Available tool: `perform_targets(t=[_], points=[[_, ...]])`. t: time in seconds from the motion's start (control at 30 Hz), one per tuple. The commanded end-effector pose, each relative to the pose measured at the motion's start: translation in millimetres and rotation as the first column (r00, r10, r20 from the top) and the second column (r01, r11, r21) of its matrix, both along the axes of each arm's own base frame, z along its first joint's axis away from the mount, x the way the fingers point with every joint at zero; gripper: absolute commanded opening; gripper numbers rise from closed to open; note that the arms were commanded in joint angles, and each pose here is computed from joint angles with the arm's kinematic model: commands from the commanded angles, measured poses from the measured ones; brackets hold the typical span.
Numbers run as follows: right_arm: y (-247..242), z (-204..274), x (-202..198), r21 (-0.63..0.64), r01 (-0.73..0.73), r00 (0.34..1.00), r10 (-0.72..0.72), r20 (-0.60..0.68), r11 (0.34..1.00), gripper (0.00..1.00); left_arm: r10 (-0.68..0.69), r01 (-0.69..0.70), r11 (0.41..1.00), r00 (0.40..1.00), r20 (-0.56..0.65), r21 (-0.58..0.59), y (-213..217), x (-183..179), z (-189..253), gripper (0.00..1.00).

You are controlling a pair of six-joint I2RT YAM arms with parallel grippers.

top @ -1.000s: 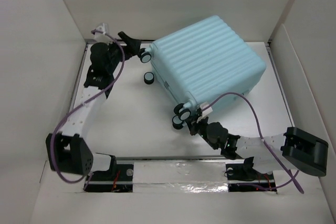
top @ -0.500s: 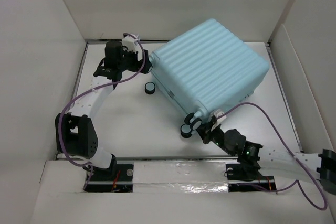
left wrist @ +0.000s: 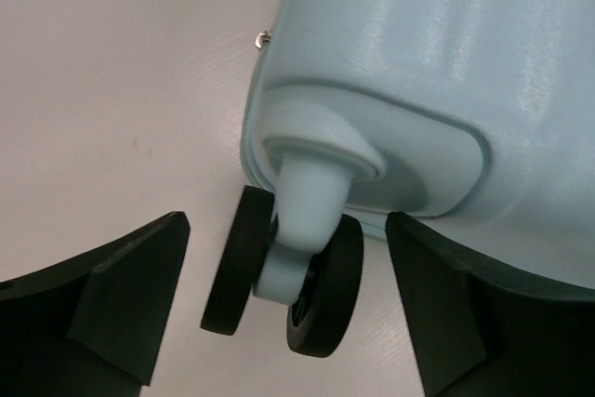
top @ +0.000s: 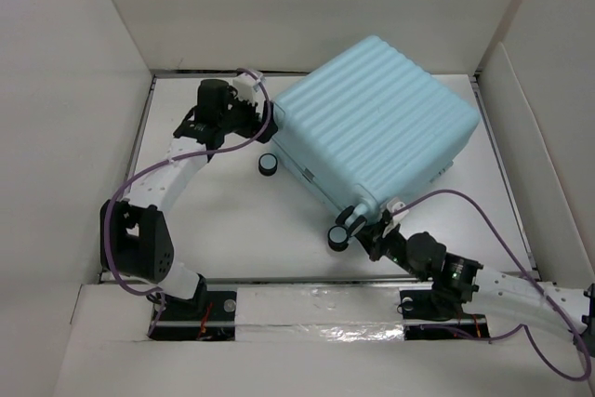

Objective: Pack the luggage

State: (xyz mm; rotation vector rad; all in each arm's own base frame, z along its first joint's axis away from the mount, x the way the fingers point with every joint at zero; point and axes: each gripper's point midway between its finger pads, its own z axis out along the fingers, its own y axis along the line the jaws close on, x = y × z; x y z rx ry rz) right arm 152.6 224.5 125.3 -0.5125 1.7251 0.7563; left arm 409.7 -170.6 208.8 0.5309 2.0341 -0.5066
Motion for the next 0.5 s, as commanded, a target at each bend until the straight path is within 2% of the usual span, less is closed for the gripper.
perform_targets(t=[0.0, 0.1, 0.17, 0.23, 0.27, 0.4, 0.47], points=[[26.9, 82.6, -10.9, 0.220, -0.118, 0.989, 0.096, 0.111, 0.968, 0.00, -0.102, 0.102, 0.994, 0.995, 0.006, -0.025, -15.0, -18.5, 11.0, 0.80], [28.7, 84.3, -10.8, 0.231, -0.122, 0.989, 0.098, 0.114, 0.965, 0.00, -0.104, 0.104, 0.994, 0.995, 0.003, -0.020, -13.5, -22.7, 11.0, 0.80], [29.1, 85.3, -10.0, 0.232, -0.120, 0.989, 0.094, 0.117, 0.965, 0.00, -0.091, 0.091, 0.996, 0.996, 0.018, -0.017, -12.5, -18.3, 15.3, 0.74], [30.0, 86.1, -8.4, 0.224, -0.115, 0.989, 0.090, 0.119, 0.968, 0.00, -0.093, 0.093, 0.996, 0.996, -0.013, -0.008, -13.5, -14.3, 7.8, 0.58], [30.0, 86.8, -7.8, 0.223, -0.112, 0.989, 0.087, 0.120, 0.968, 0.00, -0.103, 0.103, 0.995, 0.994, -0.020, -0.013, -15.9, -13.0, 9.3, 0.47], [22.6, 99.4, 3.6, 0.239, -0.068, 0.990, 0.035, 0.140, 0.969, 0.00, -0.094, 0.092, 0.995, 0.994, -0.051, -0.039, -20.0, -7.6, -1.7, 0.25], [12.1, 105.5, 19.8, 0.239, -0.013, 0.987, -0.025, 0.156, 0.971, 0.00, -0.104, 0.100, 0.992, 0.993, -0.061, -0.075, -27.7, -11.6, -4.6, 0.18]])
